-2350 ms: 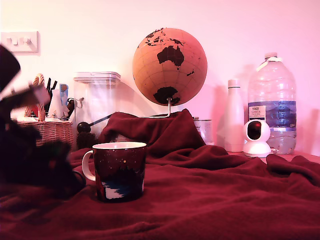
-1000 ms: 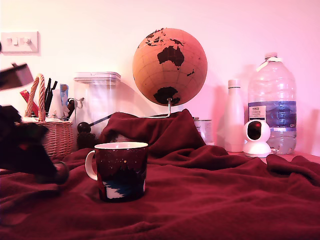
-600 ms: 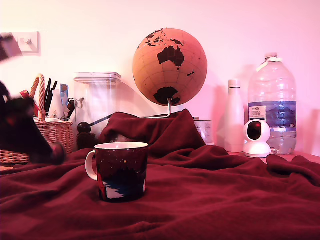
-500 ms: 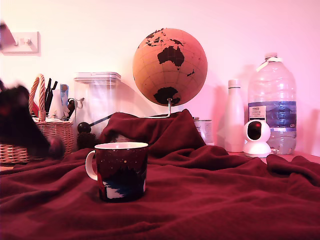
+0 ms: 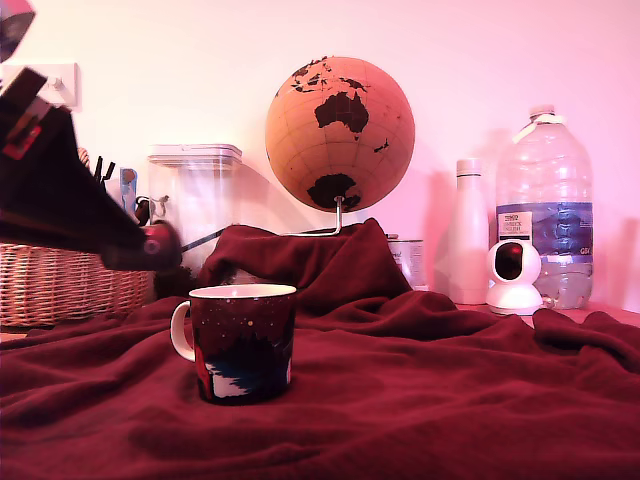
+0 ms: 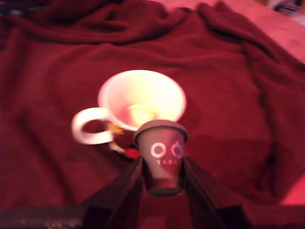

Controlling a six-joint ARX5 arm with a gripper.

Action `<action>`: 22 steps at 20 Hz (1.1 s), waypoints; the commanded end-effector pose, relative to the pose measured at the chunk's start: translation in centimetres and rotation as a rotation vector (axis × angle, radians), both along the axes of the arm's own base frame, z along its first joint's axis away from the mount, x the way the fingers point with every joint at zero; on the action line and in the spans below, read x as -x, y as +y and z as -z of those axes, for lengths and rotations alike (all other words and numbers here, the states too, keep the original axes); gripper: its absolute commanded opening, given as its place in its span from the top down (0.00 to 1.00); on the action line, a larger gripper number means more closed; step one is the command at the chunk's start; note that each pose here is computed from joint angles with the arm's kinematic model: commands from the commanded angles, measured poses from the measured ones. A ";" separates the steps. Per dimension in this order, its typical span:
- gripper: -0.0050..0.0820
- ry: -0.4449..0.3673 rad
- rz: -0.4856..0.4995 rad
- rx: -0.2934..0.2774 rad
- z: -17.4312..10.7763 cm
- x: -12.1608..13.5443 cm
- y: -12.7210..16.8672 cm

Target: Pick up the coffee capsules on the table and drop them inside the coffee cup

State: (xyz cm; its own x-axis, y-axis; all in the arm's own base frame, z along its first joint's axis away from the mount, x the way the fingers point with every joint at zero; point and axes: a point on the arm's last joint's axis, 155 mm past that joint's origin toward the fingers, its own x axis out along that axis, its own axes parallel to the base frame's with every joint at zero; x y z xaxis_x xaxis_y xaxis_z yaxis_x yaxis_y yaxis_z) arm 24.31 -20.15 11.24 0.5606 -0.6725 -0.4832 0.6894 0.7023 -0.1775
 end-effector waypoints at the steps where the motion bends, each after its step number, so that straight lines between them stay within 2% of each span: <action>1: 0.74 0.004 0.013 0.003 0.4 0.3 -0.3; 10: 0.74 -0.052 0.001 0.031 -1.2 -0.5 -0.6; 15: 0.74 -0.083 -0.012 0.064 -3.8 -1.6 -1.1; 22: 0.74 -0.004 0.028 0.015 -3.9 -2.8 -3.4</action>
